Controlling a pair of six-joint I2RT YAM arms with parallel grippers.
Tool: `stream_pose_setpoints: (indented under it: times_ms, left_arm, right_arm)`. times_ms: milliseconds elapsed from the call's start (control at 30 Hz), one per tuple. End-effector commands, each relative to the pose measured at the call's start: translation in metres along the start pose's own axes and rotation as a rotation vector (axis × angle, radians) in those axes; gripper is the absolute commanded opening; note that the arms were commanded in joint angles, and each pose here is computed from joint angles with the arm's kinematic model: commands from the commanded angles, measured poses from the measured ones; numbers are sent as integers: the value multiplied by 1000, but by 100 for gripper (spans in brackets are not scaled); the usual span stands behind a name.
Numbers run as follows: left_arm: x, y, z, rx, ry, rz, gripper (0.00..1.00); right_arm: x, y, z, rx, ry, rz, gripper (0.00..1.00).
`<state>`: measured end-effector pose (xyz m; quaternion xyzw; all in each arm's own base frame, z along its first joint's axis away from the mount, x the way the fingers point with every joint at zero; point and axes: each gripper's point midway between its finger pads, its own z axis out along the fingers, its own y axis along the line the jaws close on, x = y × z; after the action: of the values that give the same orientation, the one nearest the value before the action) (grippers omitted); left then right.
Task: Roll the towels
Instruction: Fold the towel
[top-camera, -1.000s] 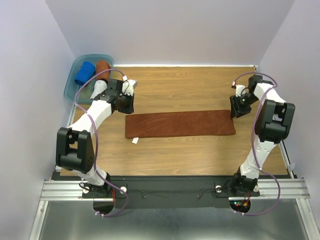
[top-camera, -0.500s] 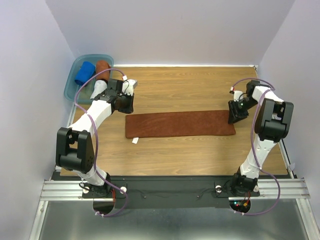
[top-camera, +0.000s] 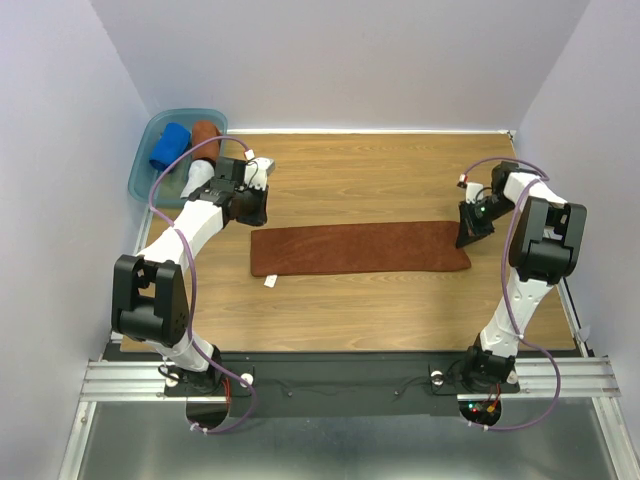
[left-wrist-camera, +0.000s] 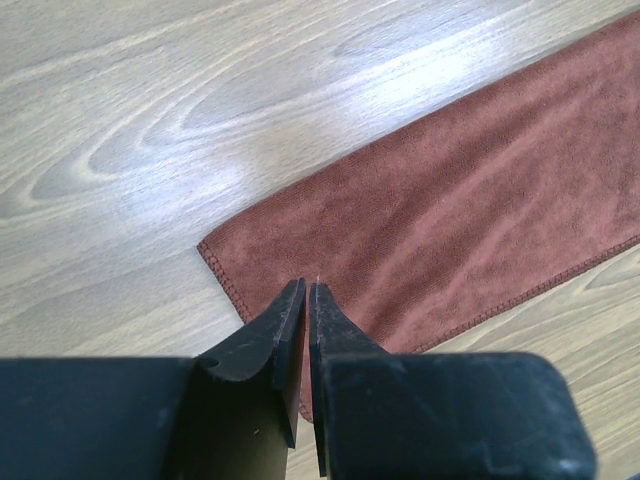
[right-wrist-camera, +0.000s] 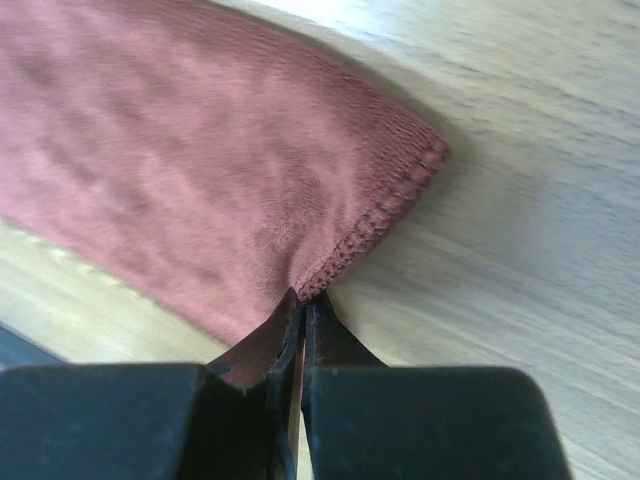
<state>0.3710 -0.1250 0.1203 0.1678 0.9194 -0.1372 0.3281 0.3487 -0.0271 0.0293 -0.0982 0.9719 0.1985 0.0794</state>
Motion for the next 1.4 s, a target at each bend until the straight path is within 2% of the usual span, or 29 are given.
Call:
stream_pose_setpoints:
  times_ms: [0,67,100,133,200,267,333,367,433,533,567,600,967,1367]
  left_arm:
    - [-29,-3,-17,-4,-94,31,19]
    - [-33,-2,-21,-8,-106,39,22]
    - [-34,-2,-21,-11,-109,41,25]
    - [-34,-2,-22,-11,-109,46,38]
    - [-36,-4,-23,7,-111,62,43]
    - [-37,-7,-24,23,-115,65,54]
    - [-40,-10,-25,35,-117,66,57]
    - [-40,-11,-26,46,-118,67,63]
    - [-41,-11,-26,47,-119,62,67]
    - [-40,-11,-25,58,-108,48,79]
    - [-41,-11,-26,64,-111,42,93]
    - [-41,-10,-26,72,-113,28,99]
    - [-39,-5,-28,82,-103,-13,99]
    - [-35,1,-25,67,-80,-22,99]
  right_arm:
    - [-22,30,-35,-72,-93,-47,1]
    - [-25,41,-42,-105,-113,-58,1]
    - [-26,46,-44,-115,-115,-63,1]
    - [-27,51,-47,-127,-121,-67,1]
    - [-28,62,-47,-149,-120,-76,1]
    - [-31,71,-48,-167,-125,-83,1]
    - [-31,84,-45,-192,-115,-91,1]
    - [-32,93,-42,-210,-109,-104,1]
    - [-31,103,-38,-227,-98,-110,1]
    - [-30,121,-27,-262,-72,-124,1]
    - [-31,126,-25,-278,-71,-128,1]
    - [-31,134,-20,-287,-61,-144,1]
    - [-33,200,25,-364,-7,-224,1]
    - [-47,242,58,-404,11,-231,1]
